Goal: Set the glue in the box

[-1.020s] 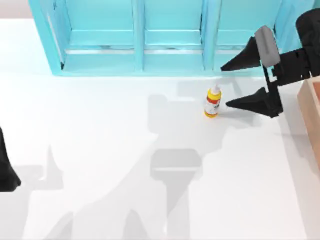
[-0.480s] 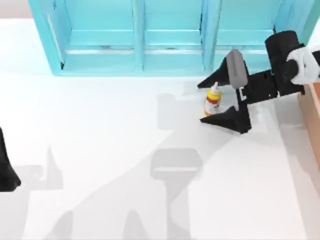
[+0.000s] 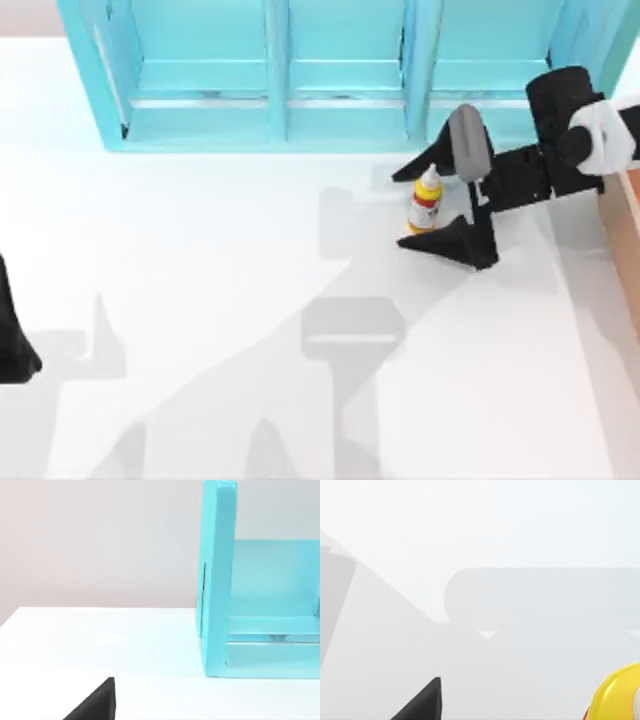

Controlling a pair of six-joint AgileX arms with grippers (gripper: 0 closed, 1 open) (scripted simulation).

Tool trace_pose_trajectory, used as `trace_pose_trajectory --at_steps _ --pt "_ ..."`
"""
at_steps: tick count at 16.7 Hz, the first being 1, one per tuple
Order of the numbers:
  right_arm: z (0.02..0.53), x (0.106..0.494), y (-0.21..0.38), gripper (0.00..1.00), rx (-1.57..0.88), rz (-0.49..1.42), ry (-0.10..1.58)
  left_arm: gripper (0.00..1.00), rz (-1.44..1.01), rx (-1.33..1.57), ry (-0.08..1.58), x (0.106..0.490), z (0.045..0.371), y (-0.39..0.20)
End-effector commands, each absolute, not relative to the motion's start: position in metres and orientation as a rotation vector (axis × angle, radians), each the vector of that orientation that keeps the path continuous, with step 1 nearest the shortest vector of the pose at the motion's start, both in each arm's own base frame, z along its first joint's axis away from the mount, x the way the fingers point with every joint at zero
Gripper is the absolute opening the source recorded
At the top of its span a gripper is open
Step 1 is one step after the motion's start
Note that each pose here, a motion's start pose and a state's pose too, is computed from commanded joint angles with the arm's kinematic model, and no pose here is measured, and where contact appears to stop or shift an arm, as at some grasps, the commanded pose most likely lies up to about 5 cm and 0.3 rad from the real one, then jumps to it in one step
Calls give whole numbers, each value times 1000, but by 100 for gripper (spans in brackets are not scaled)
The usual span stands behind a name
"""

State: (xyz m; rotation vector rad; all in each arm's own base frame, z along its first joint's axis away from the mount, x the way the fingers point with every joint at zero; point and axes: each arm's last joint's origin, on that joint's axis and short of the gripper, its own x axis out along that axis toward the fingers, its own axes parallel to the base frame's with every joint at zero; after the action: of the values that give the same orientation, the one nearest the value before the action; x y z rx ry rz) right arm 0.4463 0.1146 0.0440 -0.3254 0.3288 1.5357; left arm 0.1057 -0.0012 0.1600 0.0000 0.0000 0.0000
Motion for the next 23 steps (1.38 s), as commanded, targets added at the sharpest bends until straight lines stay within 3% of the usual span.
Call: trace_pose_trajectory --at_steps 11,23 --pt "44 446 115 2 -325 1536 329 100 0 0 0 106 160 -1" --pt "51 445 116 0 -306 1539 342 100 0 0 0 106 160 -1"
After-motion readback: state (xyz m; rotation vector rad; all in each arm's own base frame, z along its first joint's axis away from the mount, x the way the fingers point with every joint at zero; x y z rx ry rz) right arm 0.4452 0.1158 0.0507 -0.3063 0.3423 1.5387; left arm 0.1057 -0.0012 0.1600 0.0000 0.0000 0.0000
